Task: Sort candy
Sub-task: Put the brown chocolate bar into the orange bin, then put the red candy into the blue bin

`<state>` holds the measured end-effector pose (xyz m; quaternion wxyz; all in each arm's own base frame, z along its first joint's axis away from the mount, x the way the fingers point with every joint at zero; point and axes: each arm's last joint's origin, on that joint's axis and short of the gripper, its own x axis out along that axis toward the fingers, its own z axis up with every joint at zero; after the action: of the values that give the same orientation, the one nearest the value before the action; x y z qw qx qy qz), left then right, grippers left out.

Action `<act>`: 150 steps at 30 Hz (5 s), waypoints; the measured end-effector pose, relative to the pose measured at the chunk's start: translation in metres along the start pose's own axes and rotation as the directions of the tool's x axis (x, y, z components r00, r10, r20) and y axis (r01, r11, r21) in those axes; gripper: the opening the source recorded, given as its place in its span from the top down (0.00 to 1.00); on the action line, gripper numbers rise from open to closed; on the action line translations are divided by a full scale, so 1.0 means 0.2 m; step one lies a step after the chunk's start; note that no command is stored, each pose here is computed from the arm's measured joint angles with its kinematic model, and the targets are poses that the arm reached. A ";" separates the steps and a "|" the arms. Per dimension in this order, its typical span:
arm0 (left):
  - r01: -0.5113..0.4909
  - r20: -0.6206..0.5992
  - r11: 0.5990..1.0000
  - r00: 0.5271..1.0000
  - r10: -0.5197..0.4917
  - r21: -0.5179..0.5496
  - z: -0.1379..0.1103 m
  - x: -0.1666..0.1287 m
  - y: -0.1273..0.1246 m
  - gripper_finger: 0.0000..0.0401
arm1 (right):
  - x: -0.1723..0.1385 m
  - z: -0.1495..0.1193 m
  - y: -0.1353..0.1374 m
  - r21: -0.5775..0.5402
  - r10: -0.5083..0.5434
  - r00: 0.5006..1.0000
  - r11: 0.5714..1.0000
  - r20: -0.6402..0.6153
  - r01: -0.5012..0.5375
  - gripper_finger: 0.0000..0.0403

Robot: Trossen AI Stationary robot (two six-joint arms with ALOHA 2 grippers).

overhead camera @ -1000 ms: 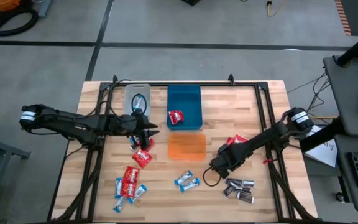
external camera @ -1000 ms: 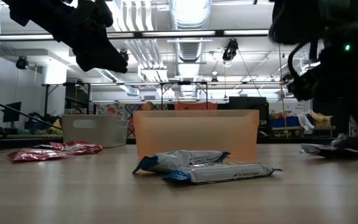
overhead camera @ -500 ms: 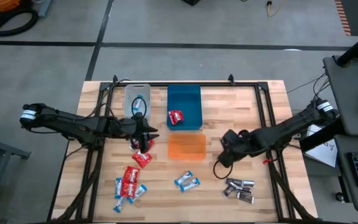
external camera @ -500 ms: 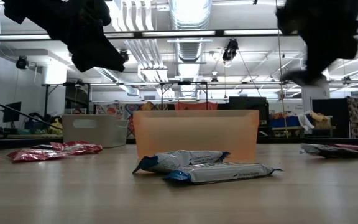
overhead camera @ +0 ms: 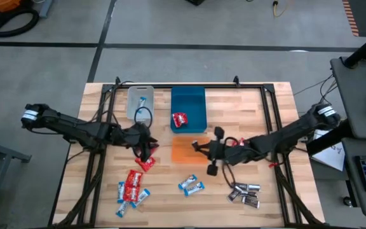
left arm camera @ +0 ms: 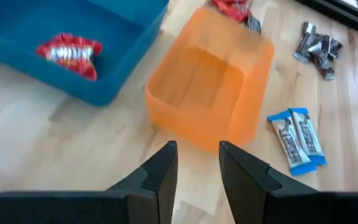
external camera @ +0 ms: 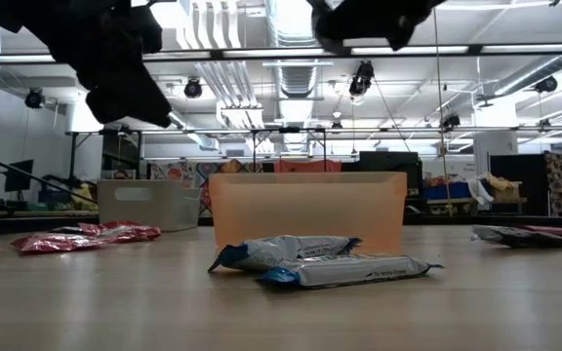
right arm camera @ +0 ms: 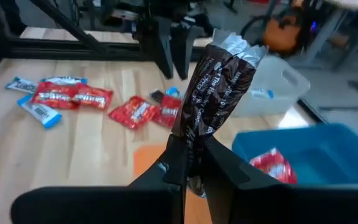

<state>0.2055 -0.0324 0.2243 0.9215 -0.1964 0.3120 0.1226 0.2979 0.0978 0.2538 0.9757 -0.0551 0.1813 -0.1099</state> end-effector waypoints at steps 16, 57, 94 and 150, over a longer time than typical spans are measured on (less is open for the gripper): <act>-0.094 -0.174 0.989 0.982 0.073 -0.115 -0.11 -0.02 0.00 0.75 | 0.26 -0.23 -0.04 0.081 -0.076 0.977 0.992 -0.197 0.093 0.84; -0.264 -0.124 0.933 0.946 0.301 0.246 -0.25 0.18 -0.07 0.60 | 0.01 -0.06 -0.25 -0.019 -0.126 0.969 0.992 -0.212 0.125 0.57; -0.491 -0.130 0.832 0.836 0.534 0.260 -0.49 0.38 0.00 0.82 | 0.01 -0.08 -0.27 -0.026 -0.135 0.964 0.991 -0.231 0.132 0.56; -0.381 -0.047 0.899 0.916 0.399 0.216 -0.57 0.32 0.06 0.45 | 0.01 -0.12 -0.26 0.009 -0.109 0.962 0.993 -0.251 0.114 0.56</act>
<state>0.1898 -0.0658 0.0980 0.8782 -0.0407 0.3970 0.2635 0.2814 0.0448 0.2376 0.9378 -0.0396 0.2984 -0.1728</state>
